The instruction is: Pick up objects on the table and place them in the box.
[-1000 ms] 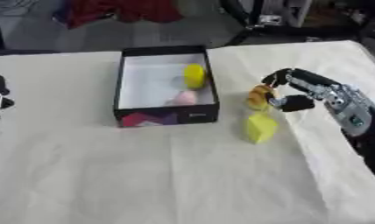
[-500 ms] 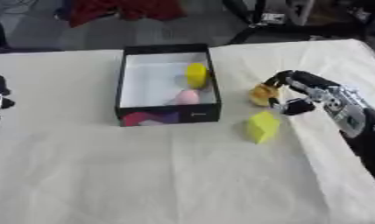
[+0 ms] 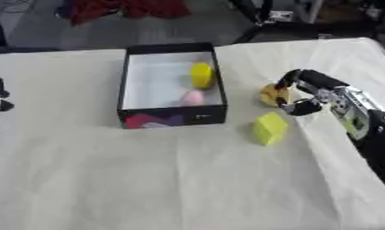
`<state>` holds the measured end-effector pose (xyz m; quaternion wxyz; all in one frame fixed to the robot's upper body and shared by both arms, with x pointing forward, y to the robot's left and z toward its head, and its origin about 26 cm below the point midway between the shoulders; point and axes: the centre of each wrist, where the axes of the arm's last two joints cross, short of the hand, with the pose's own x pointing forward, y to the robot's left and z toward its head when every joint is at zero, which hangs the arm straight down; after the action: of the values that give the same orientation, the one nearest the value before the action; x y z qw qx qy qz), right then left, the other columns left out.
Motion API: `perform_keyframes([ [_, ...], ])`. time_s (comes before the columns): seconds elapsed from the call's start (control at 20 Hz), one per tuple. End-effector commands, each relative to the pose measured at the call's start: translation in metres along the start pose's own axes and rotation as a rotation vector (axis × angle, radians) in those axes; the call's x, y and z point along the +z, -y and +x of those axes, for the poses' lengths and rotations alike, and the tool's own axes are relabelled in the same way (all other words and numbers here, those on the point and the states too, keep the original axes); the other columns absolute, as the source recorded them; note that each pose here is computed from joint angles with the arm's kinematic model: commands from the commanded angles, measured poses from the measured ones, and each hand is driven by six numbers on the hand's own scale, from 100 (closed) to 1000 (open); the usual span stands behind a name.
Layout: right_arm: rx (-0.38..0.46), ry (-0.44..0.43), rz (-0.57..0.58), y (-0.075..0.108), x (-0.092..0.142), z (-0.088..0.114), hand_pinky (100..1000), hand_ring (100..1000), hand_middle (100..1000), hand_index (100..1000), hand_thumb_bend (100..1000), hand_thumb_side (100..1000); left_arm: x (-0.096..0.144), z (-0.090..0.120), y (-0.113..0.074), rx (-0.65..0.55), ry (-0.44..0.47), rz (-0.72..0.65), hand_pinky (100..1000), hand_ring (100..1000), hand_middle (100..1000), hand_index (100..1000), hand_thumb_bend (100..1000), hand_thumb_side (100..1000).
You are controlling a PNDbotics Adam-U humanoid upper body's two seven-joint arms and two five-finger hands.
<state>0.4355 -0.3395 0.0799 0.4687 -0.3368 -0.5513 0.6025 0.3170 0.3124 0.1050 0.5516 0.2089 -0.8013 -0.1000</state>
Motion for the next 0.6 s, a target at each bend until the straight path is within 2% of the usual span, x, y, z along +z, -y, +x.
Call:
perform_keyframes([
  [0.05, 0.04, -0.044, -0.042, 0.008, 0.004, -0.01, 793, 704, 562, 391, 100, 243, -0.005, 0.01, -0.002, -0.004, 0.039, 0.0, 628, 520, 543, 734, 358, 773],
  [0.25, 0.029, -0.069, -0.146, 0.014, 0.005, -0.01, 761, 621, 473, 202, 100, 237, -0.005, 0.01, -0.002, -0.003, 0.039, -0.001, 629, 522, 544, 734, 354, 774],
  [0.3, 0.024, -0.072, -0.173, 0.016, 0.005, -0.009, 755, 605, 461, 189, 100, 257, -0.005, 0.01, -0.002, -0.002, 0.038, -0.001, 628, 522, 544, 734, 354, 773],
  [0.35, 0.021, -0.074, -0.199, 0.018, 0.005, -0.009, 748, 585, 440, 177, 100, 204, -0.005, 0.01, -0.002, -0.002, 0.038, -0.001, 629, 523, 545, 734, 352, 774],
  [0.6, -0.003, -0.07, -0.322, 0.023, 0.006, -0.006, 720, 505, 345, 135, 100, 198, -0.004, 0.009, -0.002, -0.001, 0.037, -0.001, 628, 523, 544, 733, 352, 774],
])
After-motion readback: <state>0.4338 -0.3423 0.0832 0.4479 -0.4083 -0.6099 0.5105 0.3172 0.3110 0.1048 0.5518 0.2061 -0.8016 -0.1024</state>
